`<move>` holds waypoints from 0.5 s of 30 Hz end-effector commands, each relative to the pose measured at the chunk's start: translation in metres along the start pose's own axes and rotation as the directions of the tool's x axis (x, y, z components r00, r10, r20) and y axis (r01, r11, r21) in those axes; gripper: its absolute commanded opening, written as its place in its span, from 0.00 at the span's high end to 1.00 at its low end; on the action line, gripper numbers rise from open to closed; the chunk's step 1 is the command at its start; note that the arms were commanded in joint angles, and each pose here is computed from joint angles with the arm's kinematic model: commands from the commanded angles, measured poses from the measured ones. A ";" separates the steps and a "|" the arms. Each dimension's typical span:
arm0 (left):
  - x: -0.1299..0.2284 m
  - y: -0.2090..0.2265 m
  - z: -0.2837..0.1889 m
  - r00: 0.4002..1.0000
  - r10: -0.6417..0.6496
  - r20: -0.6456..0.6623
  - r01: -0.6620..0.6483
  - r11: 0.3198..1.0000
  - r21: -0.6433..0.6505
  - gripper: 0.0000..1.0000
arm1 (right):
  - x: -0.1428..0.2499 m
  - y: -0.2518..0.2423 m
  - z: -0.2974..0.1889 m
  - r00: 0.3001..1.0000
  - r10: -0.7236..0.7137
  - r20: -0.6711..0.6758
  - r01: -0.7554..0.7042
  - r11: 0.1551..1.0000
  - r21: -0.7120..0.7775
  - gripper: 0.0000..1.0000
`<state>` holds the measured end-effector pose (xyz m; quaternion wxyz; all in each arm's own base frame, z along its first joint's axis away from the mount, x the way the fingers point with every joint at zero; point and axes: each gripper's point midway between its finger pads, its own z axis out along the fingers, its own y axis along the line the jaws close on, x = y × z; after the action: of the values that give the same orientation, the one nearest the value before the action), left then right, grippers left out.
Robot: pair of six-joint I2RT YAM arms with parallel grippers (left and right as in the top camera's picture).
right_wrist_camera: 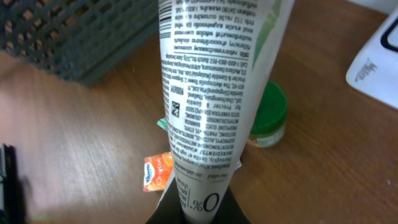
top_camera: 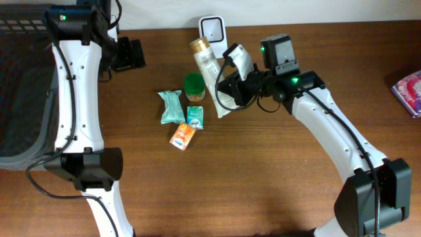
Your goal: Scan the item barcode
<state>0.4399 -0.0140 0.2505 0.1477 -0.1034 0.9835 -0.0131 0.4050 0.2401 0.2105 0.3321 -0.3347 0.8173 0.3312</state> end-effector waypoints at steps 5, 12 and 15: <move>-0.001 0.002 -0.009 1.000 0.010 0.023 -0.010 1.000 -0.002 0.01 | -0.029 0.011 -0.042 0.988 0.107 0.114 -0.088 0.983 -0.162 0.96; -0.001 0.002 -0.009 1.000 0.010 0.023 -0.010 1.000 -0.002 0.01 | -0.028 0.009 -0.042 0.977 0.187 0.102 -0.168 0.971 -0.171 0.96; -0.001 0.002 -0.009 1.000 0.010 0.023 -0.010 1.000 -0.002 0.01 | -0.025 0.010 -0.042 0.976 0.201 0.089 -0.184 0.968 -0.172 0.96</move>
<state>0.4399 -0.0140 0.2505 0.1477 -0.1034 0.9835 -0.0131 0.4055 0.2178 0.2267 0.2939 -0.2450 0.8196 0.4265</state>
